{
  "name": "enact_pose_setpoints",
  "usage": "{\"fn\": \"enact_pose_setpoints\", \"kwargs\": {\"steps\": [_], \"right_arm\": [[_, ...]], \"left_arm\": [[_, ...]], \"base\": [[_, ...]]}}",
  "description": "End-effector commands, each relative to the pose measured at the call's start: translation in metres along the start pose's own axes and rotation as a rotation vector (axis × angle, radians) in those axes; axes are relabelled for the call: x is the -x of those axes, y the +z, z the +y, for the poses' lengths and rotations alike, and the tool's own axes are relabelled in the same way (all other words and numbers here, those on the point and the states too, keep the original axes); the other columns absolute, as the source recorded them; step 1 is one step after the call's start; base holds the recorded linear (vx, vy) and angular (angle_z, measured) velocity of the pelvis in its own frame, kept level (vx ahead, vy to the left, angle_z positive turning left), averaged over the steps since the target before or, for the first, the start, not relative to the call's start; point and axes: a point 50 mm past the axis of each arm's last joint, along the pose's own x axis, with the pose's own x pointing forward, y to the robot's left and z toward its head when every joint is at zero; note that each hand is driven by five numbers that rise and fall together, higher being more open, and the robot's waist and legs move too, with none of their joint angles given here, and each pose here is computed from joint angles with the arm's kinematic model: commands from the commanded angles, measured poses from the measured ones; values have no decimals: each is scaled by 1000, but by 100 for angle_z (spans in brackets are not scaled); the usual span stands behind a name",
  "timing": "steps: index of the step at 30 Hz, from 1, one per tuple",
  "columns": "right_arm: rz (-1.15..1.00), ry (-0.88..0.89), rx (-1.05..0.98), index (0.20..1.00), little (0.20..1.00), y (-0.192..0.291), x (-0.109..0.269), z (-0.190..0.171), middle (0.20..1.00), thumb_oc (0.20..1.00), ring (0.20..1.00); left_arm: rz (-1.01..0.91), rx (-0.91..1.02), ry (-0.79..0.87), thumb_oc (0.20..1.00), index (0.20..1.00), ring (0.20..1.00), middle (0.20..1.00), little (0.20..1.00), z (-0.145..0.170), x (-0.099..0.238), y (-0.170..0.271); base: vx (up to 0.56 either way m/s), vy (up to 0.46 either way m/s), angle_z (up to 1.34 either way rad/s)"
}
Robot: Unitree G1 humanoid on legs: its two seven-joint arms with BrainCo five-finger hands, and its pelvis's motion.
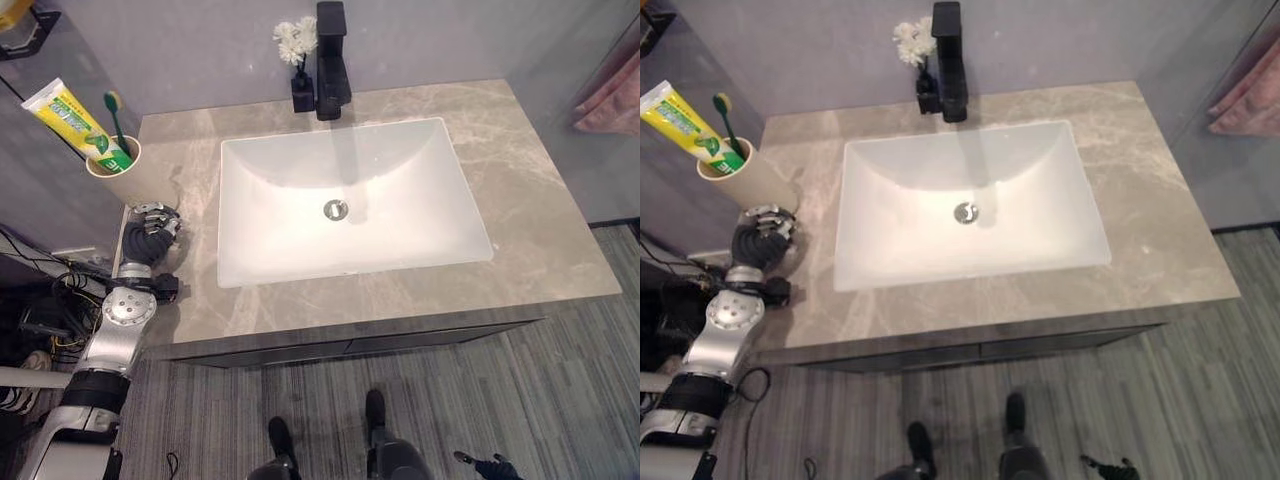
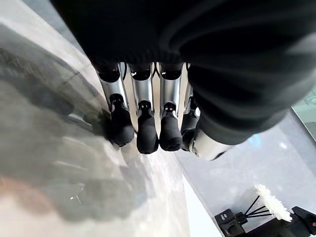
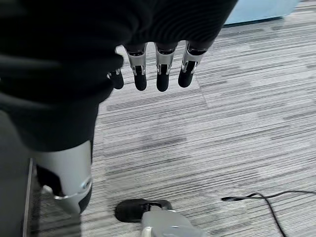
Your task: Put brush and paste in cup on sink, flatten towel.
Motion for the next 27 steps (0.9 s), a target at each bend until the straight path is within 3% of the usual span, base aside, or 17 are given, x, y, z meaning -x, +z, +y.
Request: {"fn": "enact_pose_setpoints", "kwargs": {"steps": [1, 6, 17, 27], "right_arm": [[-32, -4, 2, 1000, 1000, 11, -2, -4, 1000, 1000, 1000], [-91, 17, 23, 1000, 1000, 22, -1, 1, 1000, 1000, 1000], [-191, 5, 44, 1000, 1000, 46, -2, -7, 1000, 1000, 1000], [-247, 40, 89, 1000, 1000, 55, 1, 2, 1000, 1000, 1000]], "left_arm": [[53, -32, 58, 200, 200, 200, 200, 200, 29, 7, -13], [41, -52, 122, 200, 200, 200, 200, 200, 44, 5, -11], [-44, -150, 300, 200, 200, 200, 200, 200, 87, -37, 32], [-103, -178, 322, 200, 200, 200, 200, 200, 92, -60, 62]], "base": [[0, 0, 0], [-2, -2, -1], [-3, -2, -1], [1, 0, 0]]}}
